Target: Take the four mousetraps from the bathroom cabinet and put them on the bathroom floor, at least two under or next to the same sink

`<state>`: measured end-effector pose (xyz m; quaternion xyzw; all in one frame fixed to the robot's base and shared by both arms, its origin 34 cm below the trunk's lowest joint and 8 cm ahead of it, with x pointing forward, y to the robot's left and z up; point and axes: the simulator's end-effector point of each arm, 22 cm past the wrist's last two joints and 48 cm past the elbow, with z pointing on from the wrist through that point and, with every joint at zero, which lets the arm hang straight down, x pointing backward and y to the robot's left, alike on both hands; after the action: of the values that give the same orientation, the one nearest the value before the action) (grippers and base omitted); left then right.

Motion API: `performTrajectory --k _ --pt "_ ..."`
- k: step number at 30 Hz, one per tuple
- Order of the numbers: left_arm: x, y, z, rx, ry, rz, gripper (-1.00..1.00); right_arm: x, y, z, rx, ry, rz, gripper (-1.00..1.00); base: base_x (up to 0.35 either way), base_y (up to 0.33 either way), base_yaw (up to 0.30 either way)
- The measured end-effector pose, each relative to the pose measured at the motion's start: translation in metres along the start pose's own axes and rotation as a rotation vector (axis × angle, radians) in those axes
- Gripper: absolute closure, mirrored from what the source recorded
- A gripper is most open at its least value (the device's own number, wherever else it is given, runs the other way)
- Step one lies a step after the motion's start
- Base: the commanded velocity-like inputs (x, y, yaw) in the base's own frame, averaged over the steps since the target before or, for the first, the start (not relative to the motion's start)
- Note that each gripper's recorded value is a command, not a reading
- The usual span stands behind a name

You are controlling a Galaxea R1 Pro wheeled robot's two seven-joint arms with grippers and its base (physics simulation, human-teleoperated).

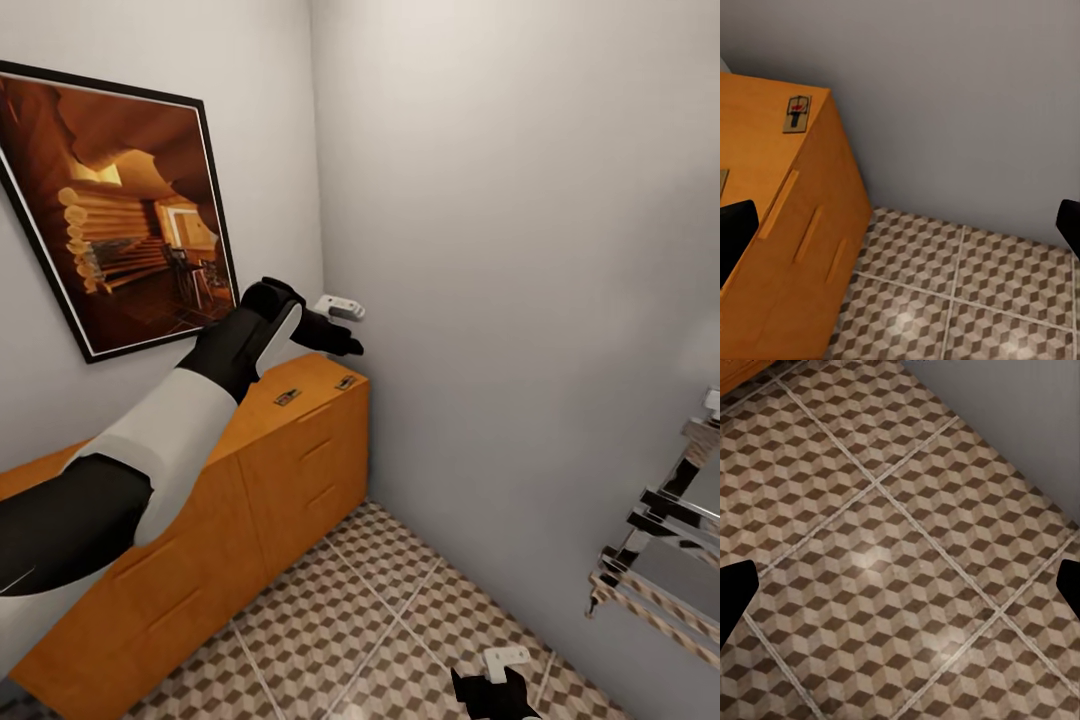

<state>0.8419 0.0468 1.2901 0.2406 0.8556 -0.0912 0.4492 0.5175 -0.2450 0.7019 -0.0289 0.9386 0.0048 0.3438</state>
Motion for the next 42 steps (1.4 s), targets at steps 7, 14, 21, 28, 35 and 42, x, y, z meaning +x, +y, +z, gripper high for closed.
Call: performTrajectory --k 7,14,21,28,35,42 --pt "0.01 -0.002 0.005 0.006 0.015 -0.006 -1.0 0.0 0.0 0.0 0.0 0.0 -0.001 -1.0 0.197 0.157 -0.001" --pt "0.018 -0.001 0.01 0.008 0.033 -0.013 -1.0 0.0 0.0 0.0 0.0 0.0 -0.001 -1.0 0.195 0.079 0.0" --pt "0.029 -0.015 0.015 0.084 0.058 -0.028 -1.0 0.0 0.0 0.0 0.0 0.0 -0.001 -1.0 0.059 0.013 0.0" --pt "0.036 -0.022 0.016 0.143 0.073 -0.04 -1.0 0.0 0.0 0.0 0.0 0.0 -0.001 -1.0 0.005 0.001 0.0" --pt "0.052 -0.022 0.023 0.151 0.101 -0.055 -1.0 0.0 0.0 0.0 0.0 0.001 -0.001 -1.0 0.0 0.0 0.0" --pt "0.058 -0.021 0.026 0.152 0.108 -0.06 -1.0 0.0 0.0 0.0 0.0 0.001 -0.001 -1.0 0.0 0.0 0.0"
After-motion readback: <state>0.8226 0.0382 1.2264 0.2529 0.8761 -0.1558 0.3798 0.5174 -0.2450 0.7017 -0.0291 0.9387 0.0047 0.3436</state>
